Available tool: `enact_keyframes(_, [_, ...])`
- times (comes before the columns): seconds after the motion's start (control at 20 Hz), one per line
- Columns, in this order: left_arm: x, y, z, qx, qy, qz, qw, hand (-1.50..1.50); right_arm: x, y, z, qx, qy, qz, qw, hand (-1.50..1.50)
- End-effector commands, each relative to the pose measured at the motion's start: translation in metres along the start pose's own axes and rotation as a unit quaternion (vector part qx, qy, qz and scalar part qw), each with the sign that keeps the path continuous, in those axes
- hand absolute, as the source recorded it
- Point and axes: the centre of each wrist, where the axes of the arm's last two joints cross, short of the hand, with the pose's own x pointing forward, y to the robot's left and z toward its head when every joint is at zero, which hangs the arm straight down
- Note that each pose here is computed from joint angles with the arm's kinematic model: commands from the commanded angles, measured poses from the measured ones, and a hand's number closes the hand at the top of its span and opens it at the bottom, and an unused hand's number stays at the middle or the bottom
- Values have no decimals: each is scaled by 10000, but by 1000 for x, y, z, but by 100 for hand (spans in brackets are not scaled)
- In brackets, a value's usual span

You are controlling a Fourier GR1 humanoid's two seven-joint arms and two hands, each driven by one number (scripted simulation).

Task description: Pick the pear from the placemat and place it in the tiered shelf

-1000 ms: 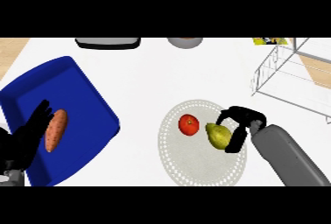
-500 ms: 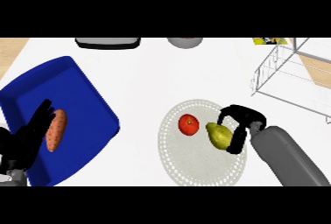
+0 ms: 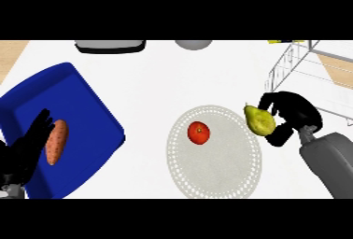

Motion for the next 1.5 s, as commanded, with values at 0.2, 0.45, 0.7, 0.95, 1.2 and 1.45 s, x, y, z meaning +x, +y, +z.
enact_keyframes(0.2, [3, -14, -6, 23, 64, -23, 10000, 0, -16, -53, 67, -1788, -181, -163, 9836, 150])
enact_keyframes(0.45, [-10, -14, 4, 91, 81, -1, 9999, 0, -25, -83, 116, -1952, -344, -1184, 9730, 150])
enact_keyframes(0.7, [0, 4, 3, 193, 150, 77, 9997, 0, -36, -125, 172, -2313, -484, -1876, 9534, 150])
enact_keyframes(0.95, [15, 3, -2, -40, 61, 12, 10000, 0, -48, -147, 206, -2820, -418, -2082, 9356, 150])
enact_keyframes(1.2, [-7, -6, 9, -112, 16, 0, 9999, 0, -29, -195, 246, -3171, -348, -2213, 9215, 150])
enact_keyframes(1.45, [8, -5, 3, -46, -52, 11, 10000, 0, -33, -212, 246, -3685, 45, -1813, 9118, 150])
